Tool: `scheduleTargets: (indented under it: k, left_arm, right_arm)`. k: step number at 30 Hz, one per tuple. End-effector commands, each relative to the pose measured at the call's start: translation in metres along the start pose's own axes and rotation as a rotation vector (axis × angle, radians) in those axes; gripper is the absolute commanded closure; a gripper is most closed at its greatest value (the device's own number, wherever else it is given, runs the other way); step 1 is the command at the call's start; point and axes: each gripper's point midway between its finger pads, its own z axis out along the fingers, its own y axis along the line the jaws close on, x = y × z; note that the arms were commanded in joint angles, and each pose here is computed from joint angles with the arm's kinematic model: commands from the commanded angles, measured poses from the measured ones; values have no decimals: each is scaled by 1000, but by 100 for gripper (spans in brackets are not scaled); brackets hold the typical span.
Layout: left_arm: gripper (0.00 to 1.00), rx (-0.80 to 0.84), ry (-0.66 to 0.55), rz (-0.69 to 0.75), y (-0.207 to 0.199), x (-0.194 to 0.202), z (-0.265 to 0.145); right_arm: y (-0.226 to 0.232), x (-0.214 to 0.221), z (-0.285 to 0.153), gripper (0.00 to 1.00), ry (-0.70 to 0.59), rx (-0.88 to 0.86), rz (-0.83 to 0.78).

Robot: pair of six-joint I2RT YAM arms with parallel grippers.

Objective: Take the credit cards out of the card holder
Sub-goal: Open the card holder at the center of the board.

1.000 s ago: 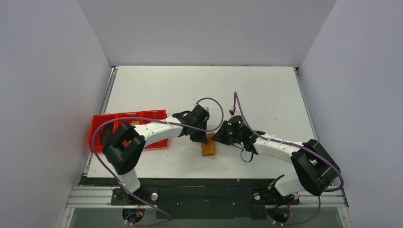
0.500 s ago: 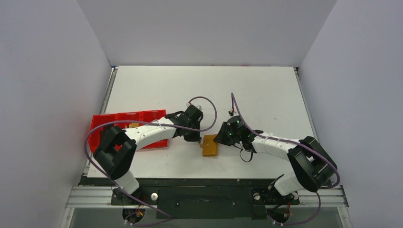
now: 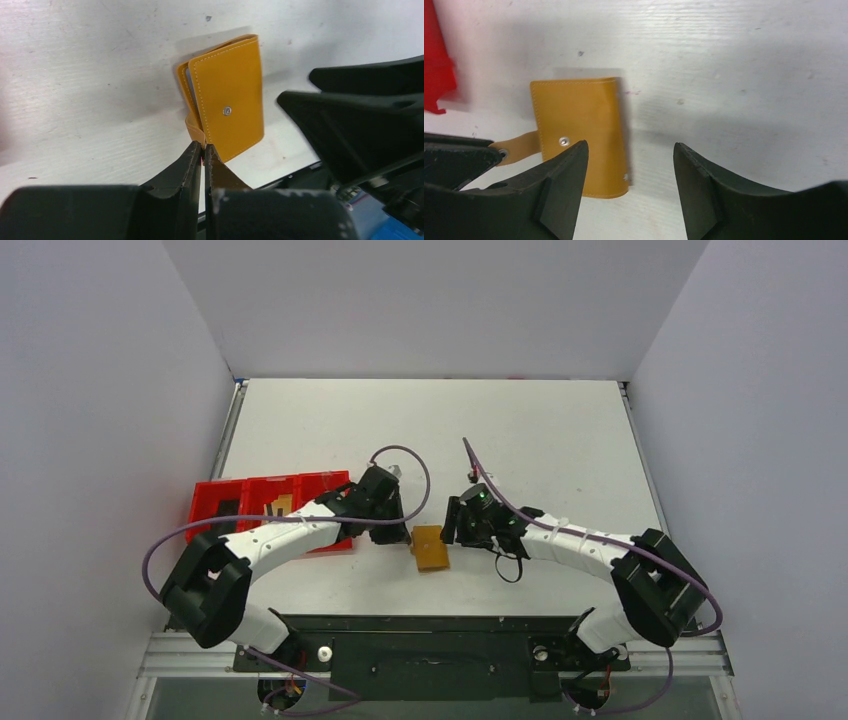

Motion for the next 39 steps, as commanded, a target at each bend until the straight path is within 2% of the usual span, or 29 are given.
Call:
scheduleTargets:
  k: [1,9,22,26,34,39]
  left_arm:
    - [100,177,-76,-46,-34,-23,-18]
    - [100,130,5,-91,-10,-8,-6]
    - [100,190,-3,-106,-15,-17,-17]
    - [100,246,-18,-90,-32,-28,-29]
    - [100,311,-45,-42,-64,-48,-55]
    - [100,328,-33,-15,-83,-50,-55]
  right_arm:
    - [34,-14,-14,40,-86,-29,-69]
    - [67,1,-6,37,-118,58,-273]
    - [75,21,3,36,-171,227,-465]
    - [71,18,-4,35,-171,200,-394]
    - [55,-16,-30,35,-188,-12,-108]
    - [37,-26,-33,34,-164,-63,-11]
